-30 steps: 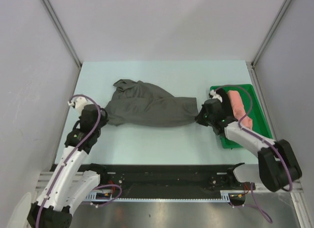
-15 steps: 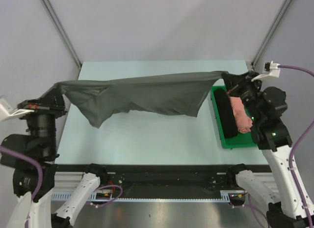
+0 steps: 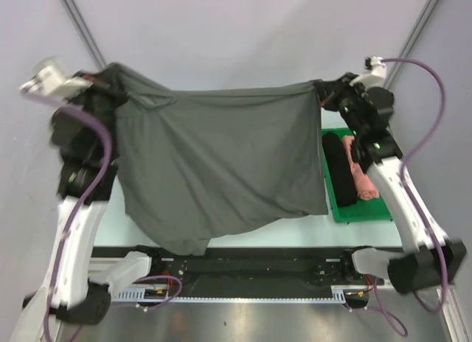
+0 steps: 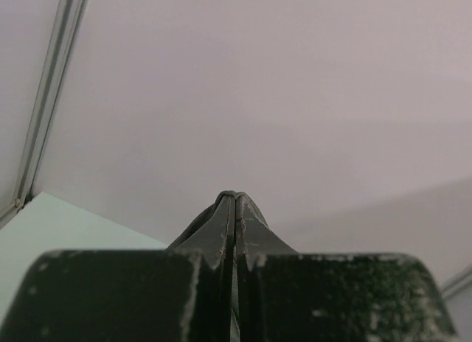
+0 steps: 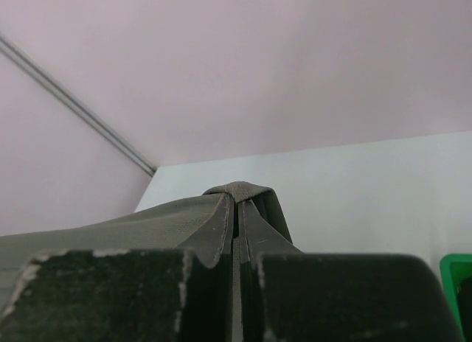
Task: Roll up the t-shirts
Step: Flatten out the T-shirt at the center of the board.
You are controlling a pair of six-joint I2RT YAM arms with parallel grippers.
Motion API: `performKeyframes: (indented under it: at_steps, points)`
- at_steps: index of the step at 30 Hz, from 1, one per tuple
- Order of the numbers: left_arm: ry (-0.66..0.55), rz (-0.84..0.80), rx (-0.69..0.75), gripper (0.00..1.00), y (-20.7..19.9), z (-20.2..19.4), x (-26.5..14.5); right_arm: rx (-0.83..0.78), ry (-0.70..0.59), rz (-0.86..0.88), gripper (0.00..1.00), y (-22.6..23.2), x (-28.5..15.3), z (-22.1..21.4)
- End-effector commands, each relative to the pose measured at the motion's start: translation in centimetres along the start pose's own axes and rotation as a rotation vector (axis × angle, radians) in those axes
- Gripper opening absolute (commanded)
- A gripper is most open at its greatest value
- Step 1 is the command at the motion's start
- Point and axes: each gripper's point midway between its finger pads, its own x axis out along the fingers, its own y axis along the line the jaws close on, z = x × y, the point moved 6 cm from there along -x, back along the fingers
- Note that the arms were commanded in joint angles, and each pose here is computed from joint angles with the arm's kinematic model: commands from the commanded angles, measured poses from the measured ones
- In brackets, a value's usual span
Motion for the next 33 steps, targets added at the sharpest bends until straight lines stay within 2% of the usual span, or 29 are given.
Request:
performKeyframes:
  at_steps: [1,2,3,4,5,6,8,12,14,15,16,17,18,19,20,21,22,23,25,26,29,33]
  points:
    - [-0.103,-0.001,0.058,0.00,-1.3,-1.6,7.0,0.021,-0.068,0.087,0.00,-1.4,7.1,0.7]
    - [-0.047,0.025,0.087,0.00,-1.0,-4.4,9.9,0.027,-0.089,0.095,0.00,-1.8,8.1,1.4]
    - [-0.094,0.017,0.074,0.00,-1.5,-2.3,11.2,0.027,-0.125,0.131,0.00,-0.8,8.8,3.3]
    - [-0.096,0.008,0.056,0.00,-1.7,-2.2,12.2,0.028,-0.114,0.123,0.00,-1.4,10.3,2.9]
    - [-0.058,-0.005,0.065,0.00,-1.5,-3.8,14.2,0.022,-0.119,0.123,0.00,-1.3,10.8,3.4]
    - [-0.104,-0.015,0.052,0.00,-2.0,-1.8,14.8,-0.001,-0.165,0.146,0.00,-0.2,11.2,5.7]
    - [-0.095,-0.022,0.060,0.00,-2.2,-1.5,15.8,-0.003,-0.159,0.138,0.00,-0.6,12.2,6.5]
    - [-0.124,-0.043,0.051,0.00,-2.8,1.2,14.9,0.015,-0.162,0.174,0.00,0.0,11.8,8.8]
    - [-0.123,-0.036,0.057,0.00,-2.6,1.6,13.7,0.024,-0.123,0.155,0.00,-0.4,11.5,8.2]
    - [-0.094,-0.005,0.066,0.00,-1.6,0.4,13.4,0.028,-0.096,0.157,0.00,-0.4,11.2,7.7]
    - [-0.105,-0.005,0.059,0.00,-1.6,1.3,11.9,0.035,-0.068,0.156,0.00,-0.7,11.1,7.1]
    - [-0.082,0.011,0.061,0.00,-1.0,0.7,11.2,0.058,0.002,0.137,0.00,-1.7,11.2,4.9]
    - [-0.014,0.051,0.071,0.00,0.6,-2.1,11.0,0.071,0.038,0.140,0.00,-1.8,10.8,4.0]
    - [-0.017,0.053,0.041,0.00,0.9,-1.7,9.2,0.090,0.083,0.126,0.00,-2.4,10.5,2.7]
    - [0.016,0.065,0.038,0.00,1.7,-3.0,8.5,0.119,0.152,0.091,0.00,-4.0,10.4,-0.1]
    - [0.107,0.114,0.049,0.00,3.9,-6.9,7.7,0.138,0.208,0.071,0.00,-4.6,9.8,-1.6]
    - [0.130,0.142,0.003,0.00,4.7,-7.6,6.0,0.161,0.279,0.030,0.00,-5.6,9.3,-3.8]
    - [0.226,0.207,0.012,0.00,7.4,-11.8,4.6,0.179,0.354,-0.017,0.00,-7.1,8.5,-6.8]
    - [0.319,0.320,-0.020,0.00,10.4,-15.7,2.0,0.197,0.489,-0.078,0.00,-8.3,7.3,-11.2]
    - [0.388,0.385,-0.010,0.00,12.9,-18.9,-0.4,0.188,0.568,-0.128,0.00,-9.6,6.3,-14.4]
    - [0.496,0.587,0.009,0.00,18.2,-24.0,-5.5,0.153,0.743,-0.187,0.00,-10.1,4.5,-21.0]
    - [0.565,0.741,0.036,0.00,22.3,-27.3,-9.6,0.101,0.922,-0.271,0.00,-11.4,1.8,-28.8]
